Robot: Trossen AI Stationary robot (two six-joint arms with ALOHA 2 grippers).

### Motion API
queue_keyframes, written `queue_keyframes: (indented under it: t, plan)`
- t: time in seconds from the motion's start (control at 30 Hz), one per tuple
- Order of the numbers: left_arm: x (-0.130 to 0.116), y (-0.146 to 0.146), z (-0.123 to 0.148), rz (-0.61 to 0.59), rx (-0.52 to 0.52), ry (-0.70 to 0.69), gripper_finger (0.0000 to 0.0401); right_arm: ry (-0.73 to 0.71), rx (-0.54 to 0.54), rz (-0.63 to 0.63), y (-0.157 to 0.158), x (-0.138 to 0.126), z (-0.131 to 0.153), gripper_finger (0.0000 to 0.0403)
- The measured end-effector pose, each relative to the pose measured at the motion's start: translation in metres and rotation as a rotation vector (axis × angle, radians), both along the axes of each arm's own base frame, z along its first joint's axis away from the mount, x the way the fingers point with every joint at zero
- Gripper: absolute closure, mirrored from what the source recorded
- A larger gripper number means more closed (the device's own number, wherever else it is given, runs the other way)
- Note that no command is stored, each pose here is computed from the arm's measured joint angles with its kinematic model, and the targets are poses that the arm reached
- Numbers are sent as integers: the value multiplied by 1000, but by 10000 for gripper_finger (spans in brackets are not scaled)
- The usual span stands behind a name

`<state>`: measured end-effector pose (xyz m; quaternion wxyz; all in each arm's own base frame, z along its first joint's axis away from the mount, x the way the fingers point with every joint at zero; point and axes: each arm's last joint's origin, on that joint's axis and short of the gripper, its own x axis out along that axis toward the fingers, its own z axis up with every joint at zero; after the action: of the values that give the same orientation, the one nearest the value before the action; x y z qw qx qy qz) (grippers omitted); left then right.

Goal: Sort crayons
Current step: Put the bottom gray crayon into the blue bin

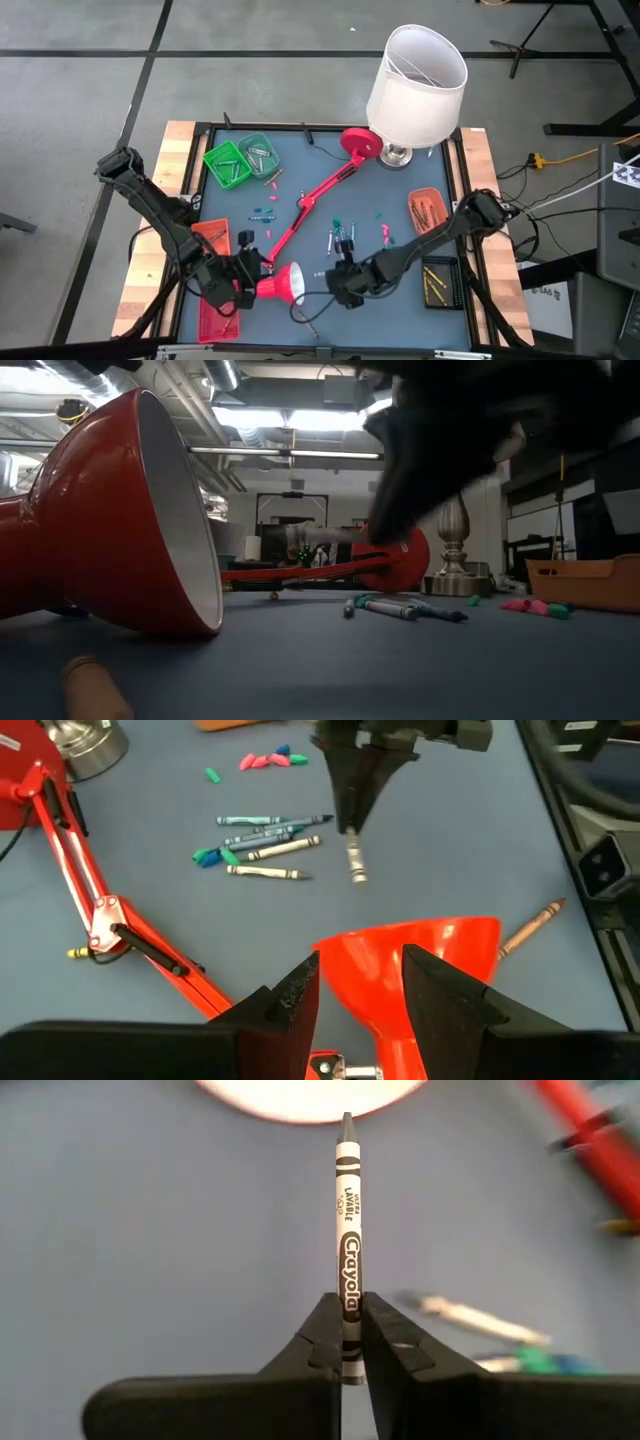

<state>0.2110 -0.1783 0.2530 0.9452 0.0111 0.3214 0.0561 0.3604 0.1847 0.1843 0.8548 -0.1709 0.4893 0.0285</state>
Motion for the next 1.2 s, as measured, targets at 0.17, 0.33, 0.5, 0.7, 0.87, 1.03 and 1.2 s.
queue_keyframes:
  t: [0.17,0.33,0.5,0.7,0.87,1.03,1.2]
  plan:
    - [6,8,0,35,2,0,273,-73,-101,-13,-12,17,29,386]
    - [13,17,0,77,2,0,273,-162,-133,-16,-21,32,52,386]
    - [18,24,0,97,16,3,273,-253,-109,-62,-30,44,61,386]
    - [24,31,1,88,56,-3,273,-306,-86,-89,-37,52,65,386]
    - [29,38,2,108,66,-6,274,-341,-66,-90,-38,55,67,386]
    - [34,45,2,126,74,2,274,-377,-50,-93,-37,57,70,386]
    - [37,52,1,136,72,12,274,-405,-41,-94,-36,59,72,386]
